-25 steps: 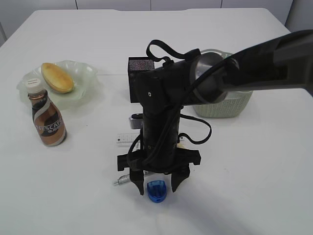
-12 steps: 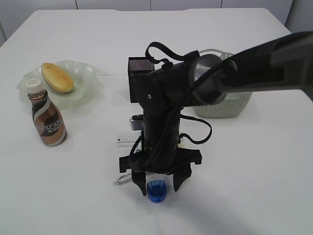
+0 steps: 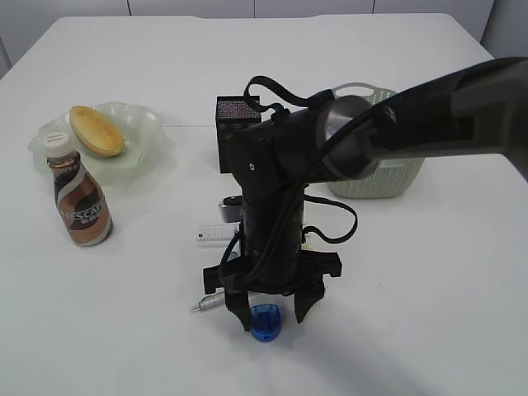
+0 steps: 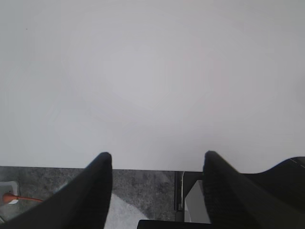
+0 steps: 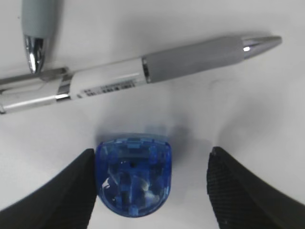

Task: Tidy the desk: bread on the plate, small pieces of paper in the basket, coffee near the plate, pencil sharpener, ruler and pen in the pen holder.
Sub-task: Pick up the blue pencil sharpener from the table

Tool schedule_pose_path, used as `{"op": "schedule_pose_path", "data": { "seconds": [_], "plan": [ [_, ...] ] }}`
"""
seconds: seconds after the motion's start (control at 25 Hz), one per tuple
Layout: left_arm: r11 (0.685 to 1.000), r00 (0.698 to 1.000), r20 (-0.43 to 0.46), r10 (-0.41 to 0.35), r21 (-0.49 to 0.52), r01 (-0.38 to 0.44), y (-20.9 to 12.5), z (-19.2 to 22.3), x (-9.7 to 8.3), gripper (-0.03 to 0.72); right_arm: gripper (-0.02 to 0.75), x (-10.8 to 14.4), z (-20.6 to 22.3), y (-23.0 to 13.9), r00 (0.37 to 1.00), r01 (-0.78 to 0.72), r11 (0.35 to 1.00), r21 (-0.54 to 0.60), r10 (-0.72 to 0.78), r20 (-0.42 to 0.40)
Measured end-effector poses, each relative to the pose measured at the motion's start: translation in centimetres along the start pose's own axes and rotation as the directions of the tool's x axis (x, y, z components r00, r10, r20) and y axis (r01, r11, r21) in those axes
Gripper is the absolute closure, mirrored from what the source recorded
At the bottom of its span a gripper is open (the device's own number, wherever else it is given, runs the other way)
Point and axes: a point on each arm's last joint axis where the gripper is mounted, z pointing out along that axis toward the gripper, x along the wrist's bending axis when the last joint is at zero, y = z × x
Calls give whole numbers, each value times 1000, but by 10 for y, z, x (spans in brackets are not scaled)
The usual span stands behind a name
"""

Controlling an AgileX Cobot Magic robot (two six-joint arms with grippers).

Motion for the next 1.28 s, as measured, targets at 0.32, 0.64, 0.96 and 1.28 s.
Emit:
{"op": "schedule_pose_path", "data": {
  "seconds": [0.32, 0.64, 0.96, 1.28],
  "plan": [
    [1000, 1000, 0, 0, 0, 0, 0, 0, 0, 245, 214, 0, 0, 0, 1000, 3, 1000, -3, -3, 5],
    [1000, 1000, 0, 0, 0, 0, 0, 0, 0, 245, 214, -1, 0, 1, 1000, 7, 1000, -6, -7, 7],
    [1000, 1000, 0, 0, 0, 0, 0, 0, 0, 245, 214, 0, 2, 1, 1000, 5, 1000, 0, -5, 6],
    [1000, 1000, 0, 0, 0, 0, 0, 0, 0, 246, 214, 1, 6, 0, 1000, -5, 1000, 17, 5, -2]
  ]
}}
